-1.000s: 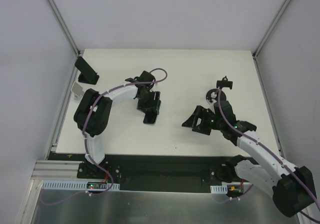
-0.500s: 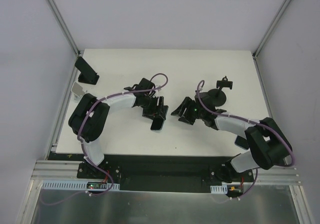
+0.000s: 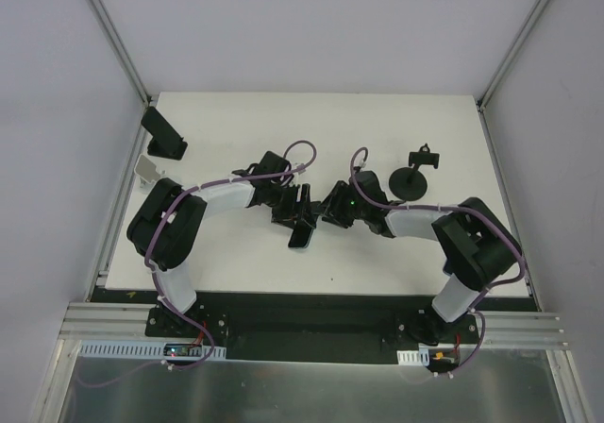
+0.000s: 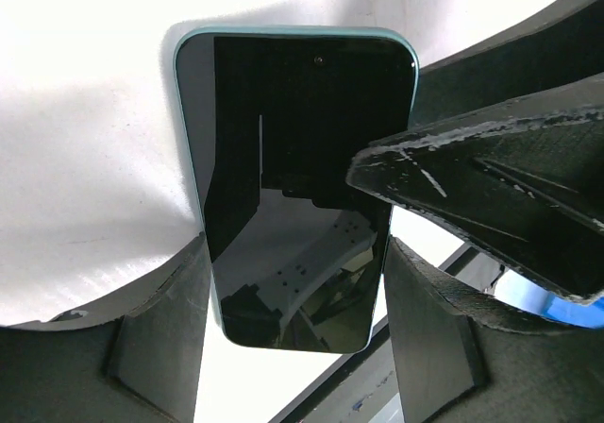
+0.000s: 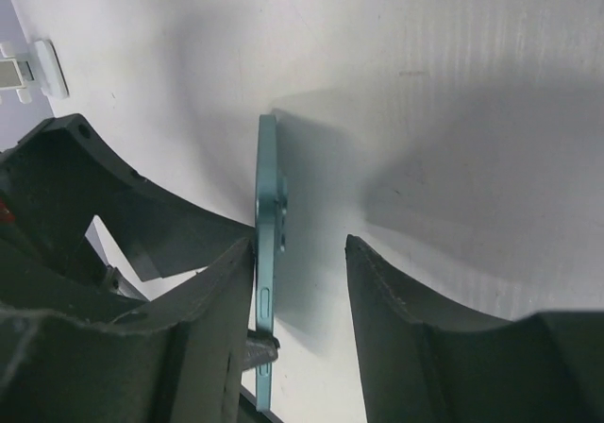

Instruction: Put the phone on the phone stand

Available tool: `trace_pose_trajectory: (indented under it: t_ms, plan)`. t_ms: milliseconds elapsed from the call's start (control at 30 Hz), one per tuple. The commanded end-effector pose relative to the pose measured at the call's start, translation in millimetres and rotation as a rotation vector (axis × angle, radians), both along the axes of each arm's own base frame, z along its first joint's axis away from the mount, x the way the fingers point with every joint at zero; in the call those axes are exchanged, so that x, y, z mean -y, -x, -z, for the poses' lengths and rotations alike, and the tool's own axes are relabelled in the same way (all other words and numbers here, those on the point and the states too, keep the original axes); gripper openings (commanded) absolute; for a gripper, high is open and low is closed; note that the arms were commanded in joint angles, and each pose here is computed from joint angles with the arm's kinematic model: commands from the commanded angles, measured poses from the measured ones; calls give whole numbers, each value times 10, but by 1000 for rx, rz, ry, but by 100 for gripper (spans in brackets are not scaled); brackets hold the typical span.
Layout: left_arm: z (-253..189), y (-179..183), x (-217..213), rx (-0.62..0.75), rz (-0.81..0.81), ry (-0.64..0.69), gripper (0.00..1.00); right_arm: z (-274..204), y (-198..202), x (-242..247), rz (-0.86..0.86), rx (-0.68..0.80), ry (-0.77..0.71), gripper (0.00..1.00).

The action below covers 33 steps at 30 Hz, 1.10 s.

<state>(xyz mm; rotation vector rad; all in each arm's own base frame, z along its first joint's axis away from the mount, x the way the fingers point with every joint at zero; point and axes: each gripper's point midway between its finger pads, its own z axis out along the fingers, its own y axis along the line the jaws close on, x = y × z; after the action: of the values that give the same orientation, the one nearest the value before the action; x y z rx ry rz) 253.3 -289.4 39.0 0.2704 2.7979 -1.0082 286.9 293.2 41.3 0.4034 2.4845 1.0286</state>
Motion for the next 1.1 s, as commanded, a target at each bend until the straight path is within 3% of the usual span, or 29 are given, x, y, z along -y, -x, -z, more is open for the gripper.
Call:
trace_pose_trajectory:
  t_ms: [0,200,333,400,433,600,633,733,933,1000,1067]
  plan:
    - [438,498,-176,-179,35,-116,20,-117,-127,-138,-10,55,-18,44]
    - [392,441,-120,-158,39,-104,22,-78,-126,-230,-38,47,-12,31]
    - [319,382,-94,-118,35,-87,24,-124,-125,-345,-81,67,-31,6]
    - [272,362,-98,-98,29,-84,31,-168,-115,-369,-94,80,-40,1]
    - [192,344,-96,-72,28,-74,34,-188,-120,-365,-102,95,-35,1]
    - [-197,246,-134,53,-3,-31,75,-490,-74,-309,-179,236,-23,1]
    - [-418,221,-127,110,-5,6,78,-545,-66,-286,-200,268,-18,1]
    - [-846,227,-147,232,-4,78,82,-732,77,-222,-329,371,-19,1]
    - [-1485,425,-156,435,42,278,74,-1062,482,-66,-578,554,-69,1]
    - [-1514,551,-162,459,85,325,76,-1226,765,-70,-724,612,-132,1]
    - [-1643,655,-155,497,128,386,86,-1394,986,-47,-817,653,-194,1]
